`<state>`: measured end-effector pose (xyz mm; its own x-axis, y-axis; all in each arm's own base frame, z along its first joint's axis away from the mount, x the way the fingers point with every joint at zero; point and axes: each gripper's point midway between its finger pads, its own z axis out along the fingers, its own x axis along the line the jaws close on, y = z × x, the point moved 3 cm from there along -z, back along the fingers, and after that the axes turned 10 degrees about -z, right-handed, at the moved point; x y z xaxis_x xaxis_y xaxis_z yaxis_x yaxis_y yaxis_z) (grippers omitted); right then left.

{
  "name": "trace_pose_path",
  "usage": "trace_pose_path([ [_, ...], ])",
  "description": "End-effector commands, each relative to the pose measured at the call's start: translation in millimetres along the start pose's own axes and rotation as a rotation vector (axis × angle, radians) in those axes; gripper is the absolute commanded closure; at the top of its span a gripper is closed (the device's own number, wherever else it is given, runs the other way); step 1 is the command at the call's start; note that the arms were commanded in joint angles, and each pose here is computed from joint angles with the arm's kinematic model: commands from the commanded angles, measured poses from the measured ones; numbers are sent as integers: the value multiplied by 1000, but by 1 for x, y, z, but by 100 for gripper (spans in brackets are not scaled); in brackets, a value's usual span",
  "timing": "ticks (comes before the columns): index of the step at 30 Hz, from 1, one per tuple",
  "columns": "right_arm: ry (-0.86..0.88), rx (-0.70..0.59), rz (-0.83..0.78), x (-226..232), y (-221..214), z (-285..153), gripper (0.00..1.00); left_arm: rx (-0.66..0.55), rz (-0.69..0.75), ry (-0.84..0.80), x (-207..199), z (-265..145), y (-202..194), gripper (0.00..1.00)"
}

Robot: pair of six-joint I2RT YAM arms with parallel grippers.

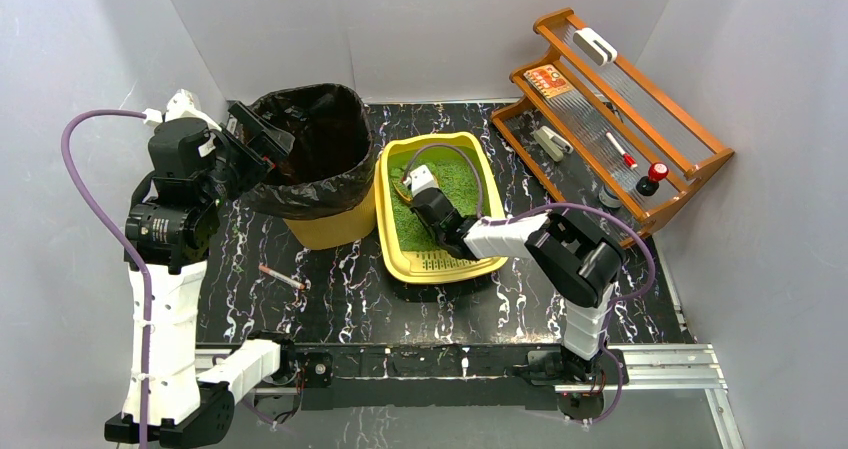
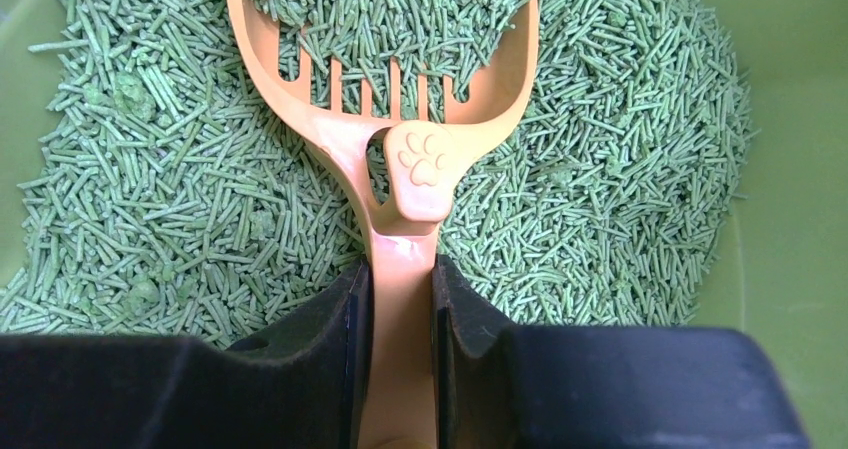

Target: Clean the litter box

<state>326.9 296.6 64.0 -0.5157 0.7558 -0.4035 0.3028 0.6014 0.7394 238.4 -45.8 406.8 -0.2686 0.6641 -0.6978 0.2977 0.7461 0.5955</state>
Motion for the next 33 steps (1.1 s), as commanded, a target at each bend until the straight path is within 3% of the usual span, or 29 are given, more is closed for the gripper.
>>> trace_pose_path([
  [1,-128,-130,189,-18,42,8,100,-22,1,-36,-8,-8,5,2],
  [13,-221,-111,210,-32,40,3,100,-21,-3,-34,-6,-8,4,2],
  [19,-178,-275,72,-34,47,-3,100,-27,0,-43,-9,-12,6,2],
  [33,-160,-377,-10,-38,53,-17,100,-34,0,-38,-9,-14,8,2],
])
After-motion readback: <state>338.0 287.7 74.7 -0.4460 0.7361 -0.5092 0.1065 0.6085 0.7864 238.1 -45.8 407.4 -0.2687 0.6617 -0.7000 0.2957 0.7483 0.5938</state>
